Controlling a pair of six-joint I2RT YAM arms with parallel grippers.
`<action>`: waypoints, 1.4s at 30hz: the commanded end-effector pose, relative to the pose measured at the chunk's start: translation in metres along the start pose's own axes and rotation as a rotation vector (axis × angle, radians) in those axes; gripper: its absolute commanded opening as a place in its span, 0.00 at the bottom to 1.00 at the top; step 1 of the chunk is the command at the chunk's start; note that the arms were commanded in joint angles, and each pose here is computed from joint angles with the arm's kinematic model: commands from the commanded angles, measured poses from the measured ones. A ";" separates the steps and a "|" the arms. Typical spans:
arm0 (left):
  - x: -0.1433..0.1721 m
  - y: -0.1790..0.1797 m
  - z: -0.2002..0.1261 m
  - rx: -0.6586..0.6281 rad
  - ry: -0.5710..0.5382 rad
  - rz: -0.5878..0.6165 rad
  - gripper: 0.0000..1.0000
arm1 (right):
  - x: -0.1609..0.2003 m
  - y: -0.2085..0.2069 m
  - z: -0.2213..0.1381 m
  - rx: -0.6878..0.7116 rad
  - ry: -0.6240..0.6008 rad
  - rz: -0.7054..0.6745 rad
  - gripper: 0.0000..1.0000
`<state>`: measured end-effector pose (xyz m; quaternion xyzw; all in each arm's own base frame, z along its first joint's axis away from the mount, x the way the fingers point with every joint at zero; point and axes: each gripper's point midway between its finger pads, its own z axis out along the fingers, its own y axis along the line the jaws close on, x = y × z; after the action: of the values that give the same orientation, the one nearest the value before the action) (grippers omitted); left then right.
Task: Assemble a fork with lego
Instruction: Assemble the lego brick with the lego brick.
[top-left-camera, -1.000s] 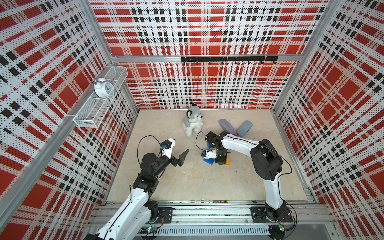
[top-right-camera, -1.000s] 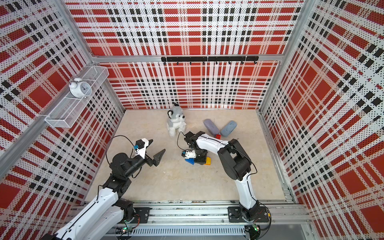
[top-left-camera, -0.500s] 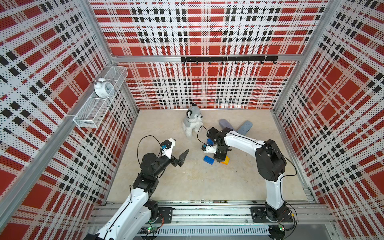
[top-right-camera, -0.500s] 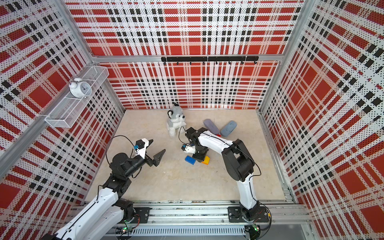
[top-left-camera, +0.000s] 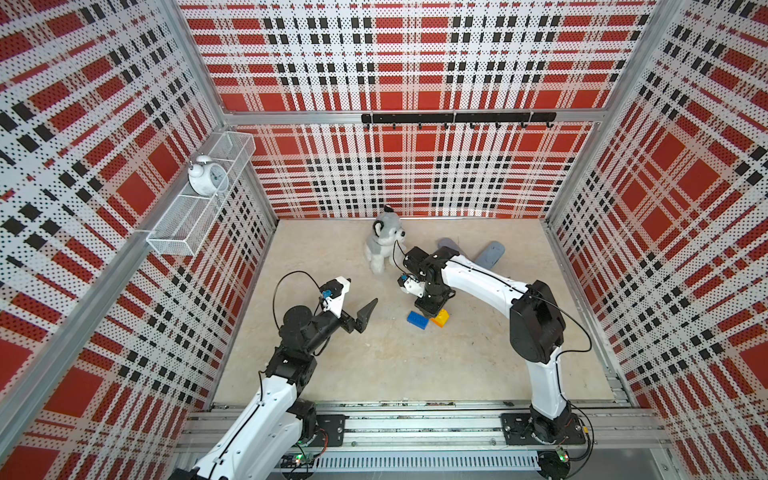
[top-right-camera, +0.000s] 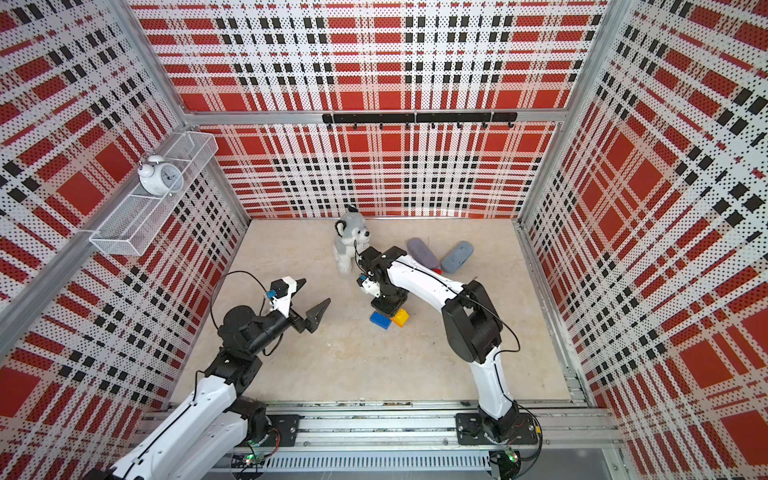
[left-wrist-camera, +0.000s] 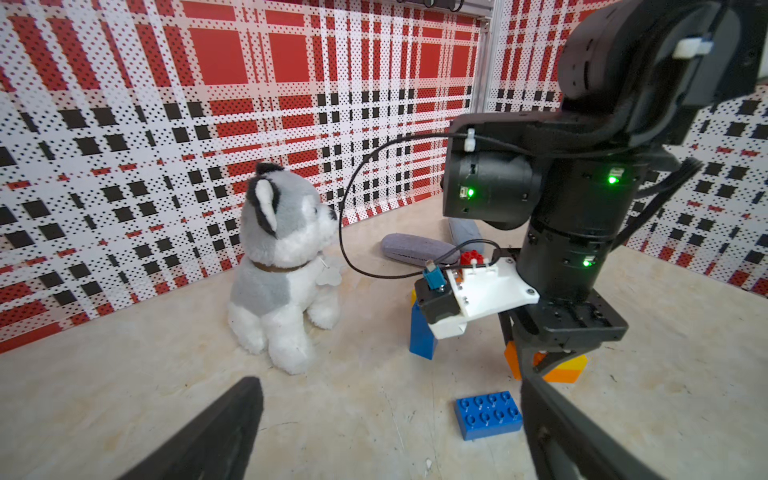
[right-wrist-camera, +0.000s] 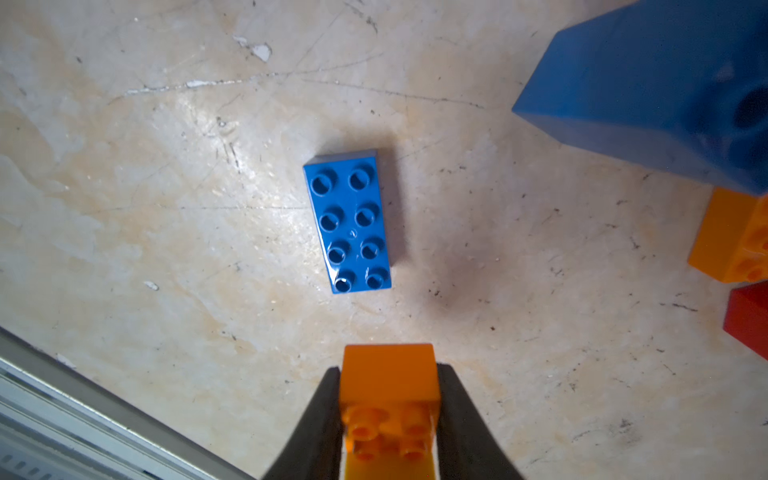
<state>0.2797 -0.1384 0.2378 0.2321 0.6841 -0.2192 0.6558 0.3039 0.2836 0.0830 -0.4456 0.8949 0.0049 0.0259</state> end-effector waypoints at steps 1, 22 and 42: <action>-0.019 0.002 -0.002 -0.004 -0.055 0.020 0.98 | 0.002 0.007 0.008 -0.001 0.060 0.027 0.26; -0.010 -0.013 -0.005 0.078 -0.045 0.068 0.98 | -0.009 0.011 0.038 0.012 0.102 -0.074 0.26; 0.004 -0.014 -0.013 0.061 -0.016 0.148 0.98 | -0.003 0.019 0.055 0.011 0.152 -0.080 0.26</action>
<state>0.2601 -0.1437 0.2360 0.2989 0.6520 -0.1989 0.6679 0.3032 0.3009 0.0480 -0.4787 0.8775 -0.0253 -0.0119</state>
